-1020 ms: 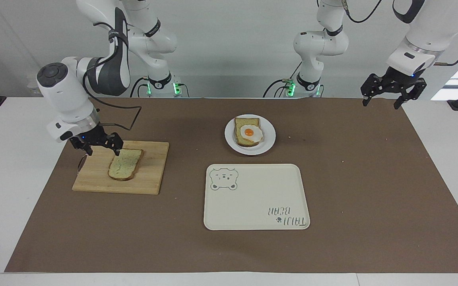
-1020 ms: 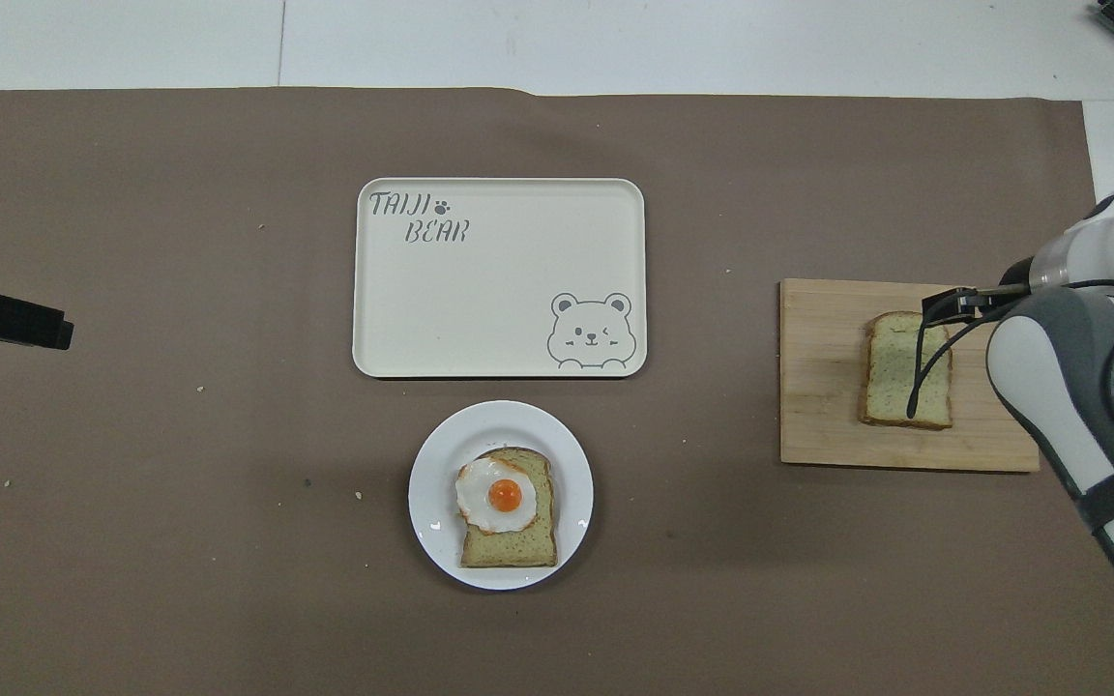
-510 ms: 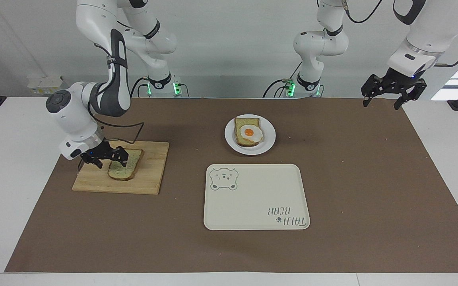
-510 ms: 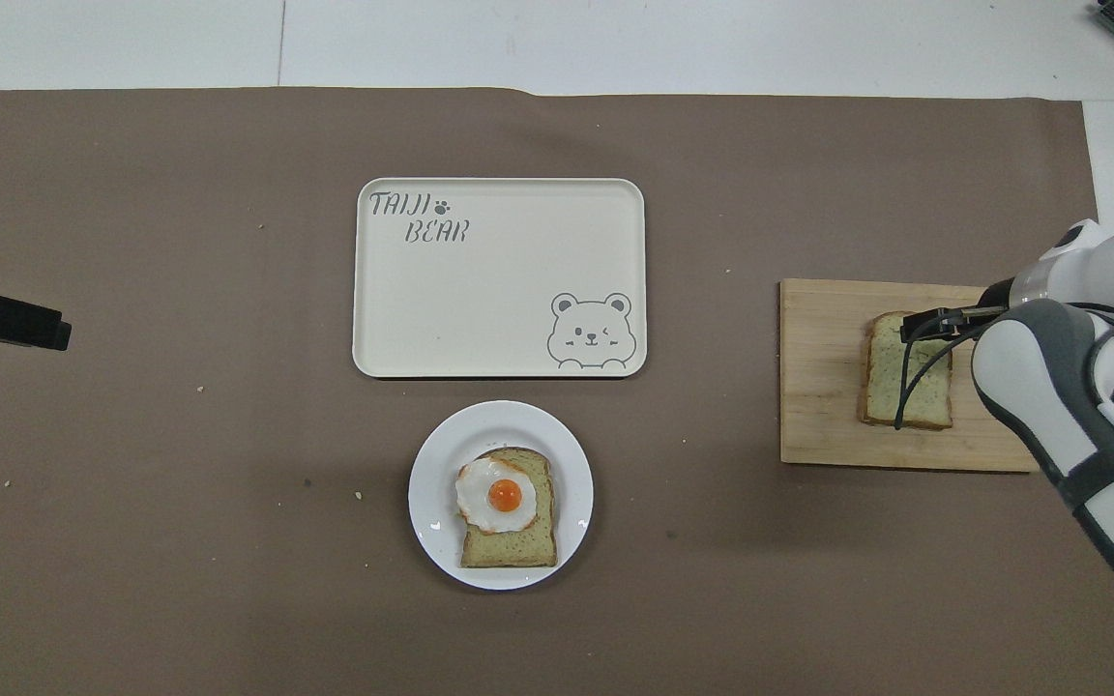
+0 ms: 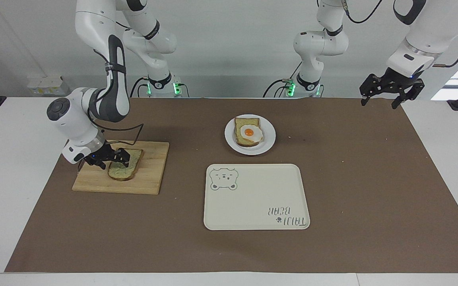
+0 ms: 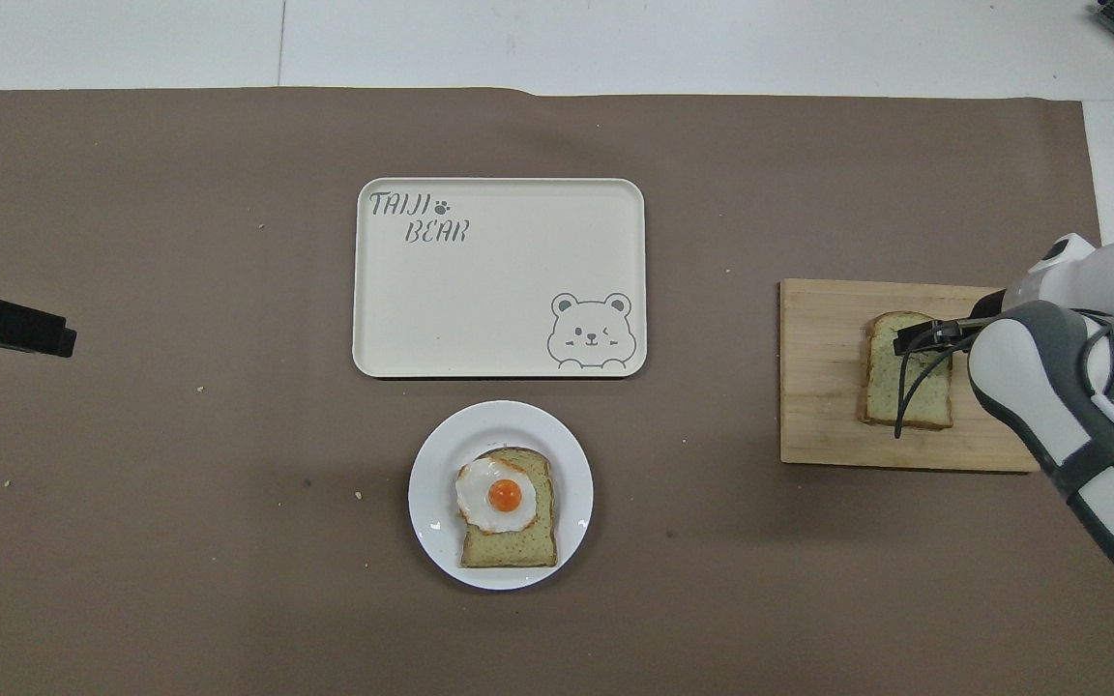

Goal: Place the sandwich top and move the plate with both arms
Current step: 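Close the right gripper on the bread slice's edge, then lift the bread slice with the right gripper toward the egg toast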

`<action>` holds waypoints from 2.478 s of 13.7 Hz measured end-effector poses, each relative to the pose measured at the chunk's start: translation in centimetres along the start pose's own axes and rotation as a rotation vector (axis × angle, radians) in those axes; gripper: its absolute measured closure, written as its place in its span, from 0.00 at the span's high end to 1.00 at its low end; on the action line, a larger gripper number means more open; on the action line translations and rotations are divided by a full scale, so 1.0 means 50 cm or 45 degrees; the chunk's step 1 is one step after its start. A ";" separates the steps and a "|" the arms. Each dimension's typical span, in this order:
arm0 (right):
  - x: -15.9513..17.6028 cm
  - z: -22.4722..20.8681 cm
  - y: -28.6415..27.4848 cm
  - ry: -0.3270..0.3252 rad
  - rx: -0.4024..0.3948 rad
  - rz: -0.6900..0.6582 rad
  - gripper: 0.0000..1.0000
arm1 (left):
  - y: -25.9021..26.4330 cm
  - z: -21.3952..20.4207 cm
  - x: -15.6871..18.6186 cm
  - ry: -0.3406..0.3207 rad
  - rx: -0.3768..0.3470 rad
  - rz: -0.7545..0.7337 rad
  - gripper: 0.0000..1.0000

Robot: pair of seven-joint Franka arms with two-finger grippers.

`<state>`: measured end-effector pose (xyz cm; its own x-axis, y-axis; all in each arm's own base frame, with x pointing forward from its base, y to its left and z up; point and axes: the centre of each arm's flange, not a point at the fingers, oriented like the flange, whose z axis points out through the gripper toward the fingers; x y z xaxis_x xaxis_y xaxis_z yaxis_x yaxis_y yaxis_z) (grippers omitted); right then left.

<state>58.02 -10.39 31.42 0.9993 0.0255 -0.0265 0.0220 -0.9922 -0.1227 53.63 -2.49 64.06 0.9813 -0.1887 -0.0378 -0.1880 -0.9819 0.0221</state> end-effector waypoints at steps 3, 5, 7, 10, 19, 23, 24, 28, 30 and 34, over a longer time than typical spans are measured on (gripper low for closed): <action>-0.003 0.007 -0.004 0.008 0.043 0.001 1.00 | -0.007 -0.007 0.008 -0.016 -0.001 -0.008 1.00; -0.004 0.009 -0.004 0.010 0.043 -0.026 0.93 | -0.009 -0.005 0.012 -0.022 -0.001 -0.009 1.00; -0.003 0.008 -0.002 0.015 0.041 -0.047 0.68 | -0.009 -0.002 0.013 -0.036 -0.003 -0.009 1.00; -0.004 0.004 0.009 0.026 0.036 -0.047 0.38 | -0.007 -0.002 0.011 -0.048 -0.004 -0.008 1.00; -0.002 0.001 0.012 0.029 0.035 -0.044 0.13 | 0.001 -0.011 0.014 -0.026 -0.003 0.001 1.00; 0.011 -0.016 0.000 -0.010 0.057 -0.060 0.13 | 0.000 -0.016 0.014 -0.018 -0.002 0.000 1.00; 0.016 -0.026 -0.007 -0.022 0.067 -0.068 0.13 | -0.001 -0.017 0.013 -0.017 -0.002 -0.001 1.00; 0.028 -0.088 -0.025 -0.063 0.108 -0.089 0.13 | -0.006 -0.018 0.012 -0.016 -0.002 -0.006 1.00; 0.029 -0.132 -0.043 -0.073 0.166 -0.072 0.13 | -0.007 -0.018 0.012 -0.016 -0.002 -0.007 1.00; 0.032 -0.191 -0.093 -0.099 0.290 -0.022 0.13 | -0.008 -0.018 0.012 -0.017 -0.002 -0.008 1.00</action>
<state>59.81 -6.92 41.44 0.9934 0.0603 -0.0980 0.0230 -0.9386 -0.3441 54.33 -2.22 64.91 0.9819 -0.1824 -0.0510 -0.1814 -0.9831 0.0234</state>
